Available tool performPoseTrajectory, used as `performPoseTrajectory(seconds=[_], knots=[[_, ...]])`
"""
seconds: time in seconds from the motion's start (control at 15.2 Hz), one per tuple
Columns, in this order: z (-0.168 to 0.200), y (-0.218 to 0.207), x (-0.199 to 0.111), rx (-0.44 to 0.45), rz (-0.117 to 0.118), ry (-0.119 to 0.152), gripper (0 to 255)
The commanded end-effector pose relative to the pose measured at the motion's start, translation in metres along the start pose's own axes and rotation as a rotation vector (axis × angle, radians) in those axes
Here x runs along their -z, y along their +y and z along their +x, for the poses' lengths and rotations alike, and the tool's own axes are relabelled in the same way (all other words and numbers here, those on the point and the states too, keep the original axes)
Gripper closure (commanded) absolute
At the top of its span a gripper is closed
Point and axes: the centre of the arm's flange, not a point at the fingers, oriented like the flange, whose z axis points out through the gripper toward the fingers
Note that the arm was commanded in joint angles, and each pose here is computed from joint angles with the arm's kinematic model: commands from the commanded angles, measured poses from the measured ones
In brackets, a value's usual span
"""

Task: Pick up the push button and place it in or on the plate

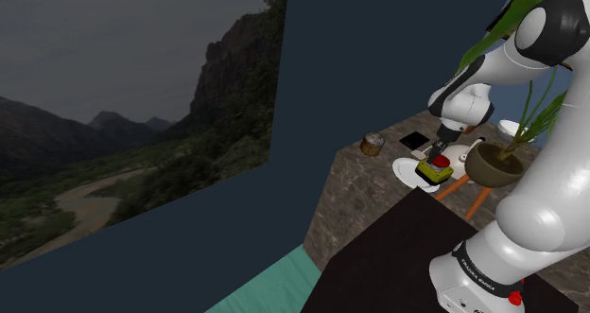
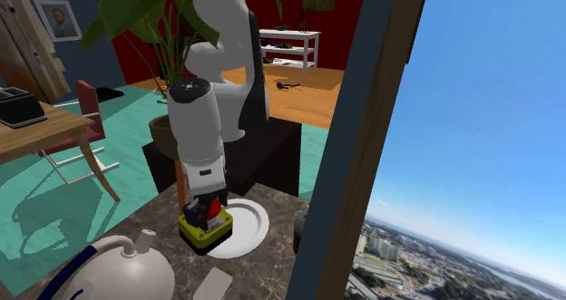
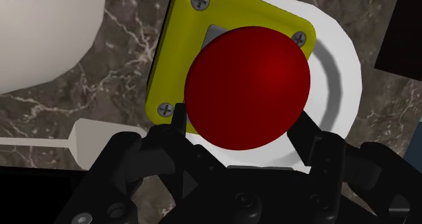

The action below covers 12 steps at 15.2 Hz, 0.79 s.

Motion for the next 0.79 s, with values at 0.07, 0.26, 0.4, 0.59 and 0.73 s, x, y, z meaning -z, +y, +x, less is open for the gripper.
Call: performPoseTrajectory(seconds=[0.07,0.26,0.4,0.59,0.73], knots=[[-0.001,0.000,-0.001,-0.001,0.001,-0.002,255],[-0.001,0.000,-0.001,-0.001,0.001,-0.002,255],[-0.002,0.000,0.004,-0.001,0.001,-0.002,255],[-0.003,-0.001,0.020,-0.001,0.001,-0.002,255],[-0.004,-0.002,0.031,-0.001,0.001,-0.002,255]])
